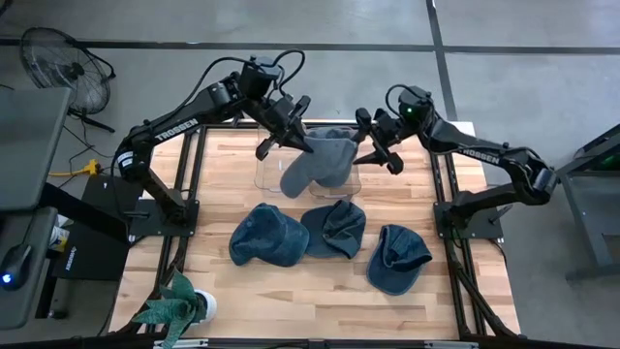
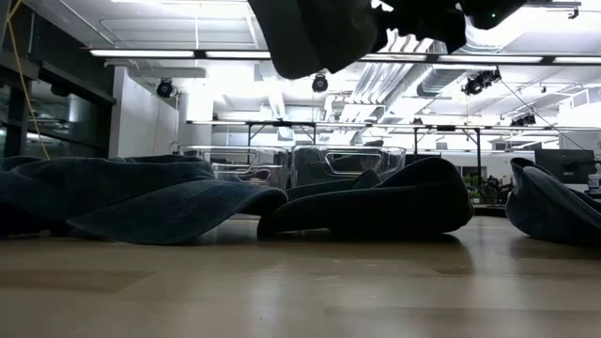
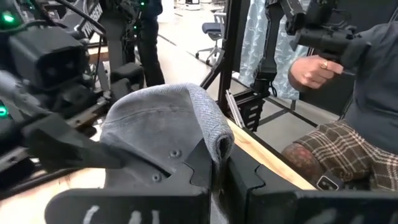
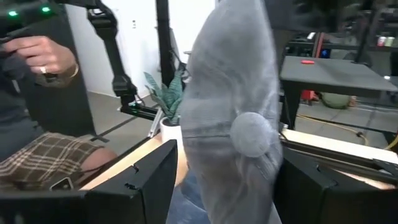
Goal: Pick & Place hat
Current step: Put the gray cap into the right transparent bin, then put the right blue cap into the left transparent bin
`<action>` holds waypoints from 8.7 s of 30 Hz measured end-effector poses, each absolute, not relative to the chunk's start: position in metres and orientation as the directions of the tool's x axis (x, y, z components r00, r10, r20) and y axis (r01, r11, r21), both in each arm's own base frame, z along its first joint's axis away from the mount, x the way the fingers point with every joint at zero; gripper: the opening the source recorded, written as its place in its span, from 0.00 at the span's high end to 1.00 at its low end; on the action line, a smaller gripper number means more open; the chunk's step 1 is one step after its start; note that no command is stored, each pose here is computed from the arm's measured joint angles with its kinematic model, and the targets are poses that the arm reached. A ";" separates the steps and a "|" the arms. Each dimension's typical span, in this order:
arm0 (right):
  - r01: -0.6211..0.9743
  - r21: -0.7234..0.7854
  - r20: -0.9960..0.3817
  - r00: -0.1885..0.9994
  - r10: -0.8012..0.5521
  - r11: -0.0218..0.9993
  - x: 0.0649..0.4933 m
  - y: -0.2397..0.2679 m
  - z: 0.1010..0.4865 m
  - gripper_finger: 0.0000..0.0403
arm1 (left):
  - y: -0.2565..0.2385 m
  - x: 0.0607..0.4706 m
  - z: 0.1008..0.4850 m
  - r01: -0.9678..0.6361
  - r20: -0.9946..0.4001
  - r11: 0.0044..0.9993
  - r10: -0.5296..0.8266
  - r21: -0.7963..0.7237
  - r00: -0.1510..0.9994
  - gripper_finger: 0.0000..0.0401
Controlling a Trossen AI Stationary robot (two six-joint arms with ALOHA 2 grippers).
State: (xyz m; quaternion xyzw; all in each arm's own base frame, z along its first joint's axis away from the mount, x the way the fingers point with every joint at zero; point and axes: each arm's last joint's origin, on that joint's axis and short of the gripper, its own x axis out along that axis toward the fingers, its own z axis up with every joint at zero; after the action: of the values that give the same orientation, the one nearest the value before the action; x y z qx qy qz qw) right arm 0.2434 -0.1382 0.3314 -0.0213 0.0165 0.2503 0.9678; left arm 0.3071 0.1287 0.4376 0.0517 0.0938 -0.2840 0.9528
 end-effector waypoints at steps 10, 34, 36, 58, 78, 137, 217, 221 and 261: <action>-0.530 -0.090 -0.047 0.848 0.528 0.843 0.251 -0.124 0.331 0.59 | 0.129 0.307 0.438 0.538 -0.209 0.841 -0.518 0.053 0.830 0.98; -0.470 -0.149 -0.057 0.883 0.467 0.870 0.251 -0.127 0.330 0.99 | 0.135 0.310 0.436 0.332 -0.279 0.942 -0.306 0.052 0.910 0.66; -0.450 -0.144 -0.063 0.893 0.446 0.881 0.251 -0.128 0.329 0.99 | 0.136 0.310 0.436 0.316 -0.282 0.947 -0.289 0.053 0.915 0.57; -0.190 -0.245 -0.273 0.955 0.121 0.951 0.240 -0.151 0.324 1.00 | 0.113 0.250 0.441 0.053 -0.563 0.998 -0.068 -0.043 0.824 0.33; -0.403 -0.277 -0.604 0.779 0.168 0.872 0.286 -0.170 0.350 1.00 | 0.106 0.248 0.411 0.247 -0.498 0.958 -0.285 -0.143 0.819 0.32; -0.214 -0.383 -0.721 0.677 -0.147 0.898 0.323 -0.190 0.258 0.78 | 0.104 0.243 0.395 0.214 -0.451 0.973 -0.231 -0.090 0.862 0.32; -0.205 0.083 -0.932 0.330 0.149 0.975 0.188 -0.027 0.211 0.47 | 0.043 0.253 0.270 0.192 -0.658 0.947 -0.318 -0.258 0.683 0.32; -0.230 0.063 -0.931 0.337 0.140 0.971 0.190 -0.022 0.212 0.47 | 0.043 0.253 0.267 0.186 -0.655 0.946 -0.318 -0.265 0.685 0.32; -0.322 0.134 -0.938 0.264 0.225 0.937 0.212 0.017 0.190 0.47 | 0.043 0.253 0.267 0.184 -0.656 0.946 -0.318 -0.267 0.684 0.32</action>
State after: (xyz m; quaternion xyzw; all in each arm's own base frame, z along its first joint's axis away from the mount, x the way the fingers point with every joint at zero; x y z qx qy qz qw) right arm 0.2122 0.0175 0.1904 -0.0418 0.5814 0.1724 0.7940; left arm 0.2531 0.0434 0.2674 -0.0902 0.3727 -0.1374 0.9133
